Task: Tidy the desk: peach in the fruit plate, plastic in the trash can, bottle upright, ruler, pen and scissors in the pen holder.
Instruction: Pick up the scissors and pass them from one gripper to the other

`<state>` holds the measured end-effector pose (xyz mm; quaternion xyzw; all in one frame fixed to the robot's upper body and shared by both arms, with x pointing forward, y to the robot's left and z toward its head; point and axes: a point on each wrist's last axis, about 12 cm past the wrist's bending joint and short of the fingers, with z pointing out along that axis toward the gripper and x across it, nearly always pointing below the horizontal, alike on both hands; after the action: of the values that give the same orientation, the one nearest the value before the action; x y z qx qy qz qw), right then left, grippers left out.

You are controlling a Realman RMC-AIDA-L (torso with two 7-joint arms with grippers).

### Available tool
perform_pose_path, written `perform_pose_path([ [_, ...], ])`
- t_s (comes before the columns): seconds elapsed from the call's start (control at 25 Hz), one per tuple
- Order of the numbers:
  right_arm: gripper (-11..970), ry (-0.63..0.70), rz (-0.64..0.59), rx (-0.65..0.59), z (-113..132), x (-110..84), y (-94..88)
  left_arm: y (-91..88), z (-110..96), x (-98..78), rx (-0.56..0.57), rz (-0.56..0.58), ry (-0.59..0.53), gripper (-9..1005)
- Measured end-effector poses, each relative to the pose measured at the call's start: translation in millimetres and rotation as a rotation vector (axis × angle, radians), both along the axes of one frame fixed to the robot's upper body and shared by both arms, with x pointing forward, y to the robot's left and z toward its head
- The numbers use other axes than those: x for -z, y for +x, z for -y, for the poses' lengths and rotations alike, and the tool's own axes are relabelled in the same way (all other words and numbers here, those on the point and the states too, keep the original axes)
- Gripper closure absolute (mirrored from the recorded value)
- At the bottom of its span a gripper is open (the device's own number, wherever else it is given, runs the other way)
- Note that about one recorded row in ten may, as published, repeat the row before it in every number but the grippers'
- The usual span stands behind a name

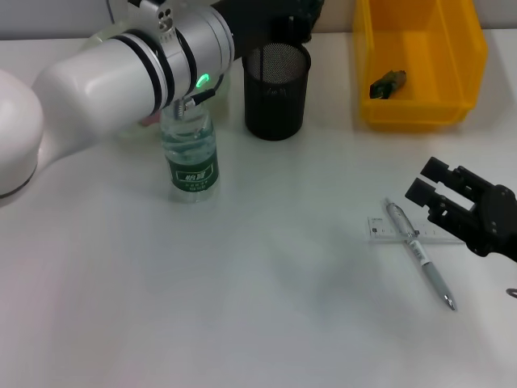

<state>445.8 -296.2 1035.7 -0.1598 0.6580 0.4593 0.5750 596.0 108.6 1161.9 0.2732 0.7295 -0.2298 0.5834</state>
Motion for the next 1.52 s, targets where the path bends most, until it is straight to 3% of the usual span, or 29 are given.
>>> perform_pose_path([
  [0.2,323,0.046,0.024,0.018,2.0,-9.2,9.7,0.1,-1.2,0.2,-0.010,-0.024,-0.037,758],
  [0.4,323,0.115,0.076,0.028,8.7,-31.0,28.3,-0.1,-2.7,4.3,-0.018,-0.042,-0.045,757],
  [0.52,322,0.158,0.116,0.027,16.0,-63.9,62.0,-3.8,-3.1,11.1,-0.020,-0.066,-0.050,756],
  [0.56,322,0.158,0.116,0.027,16.0,-63.9,62.0,-3.8,-3.1,11.1,-0.020,-0.066,-0.050,756],
  [0.6,322,0.155,0.120,0.042,17.0,-76.2,78.8,-5.3,-2.8,12.5,-0.018,-0.072,-0.052,755],
  [0.64,322,0.155,0.120,0.042,17.0,-76.2,78.8,-6.2,-2.6,13.1,-0.018,-0.075,-0.055,755],
  [0.68,322,0.141,0.122,0.066,16.6,-85.3,94.3,-7.1,-2.6,13.3,-0.018,-0.078,-0.060,755],
  [0.8,322,0.129,0.122,0.076,15.2,-88.6,101.9,-8.7,-3.0,12.4,-0.016,-0.077,-0.067,754],
  [1.04,322,0.104,0.129,0.087,-3.5,-104.0,135.9,-18.2,-1.2,6.1,0.004,-0.062,-0.086,752],
  [1.52,323,0.072,0.081,0.004,-49.2,-110.2,165.5,-20.7,3.9,4.3,0.031,-0.037,-0.064,748],
])
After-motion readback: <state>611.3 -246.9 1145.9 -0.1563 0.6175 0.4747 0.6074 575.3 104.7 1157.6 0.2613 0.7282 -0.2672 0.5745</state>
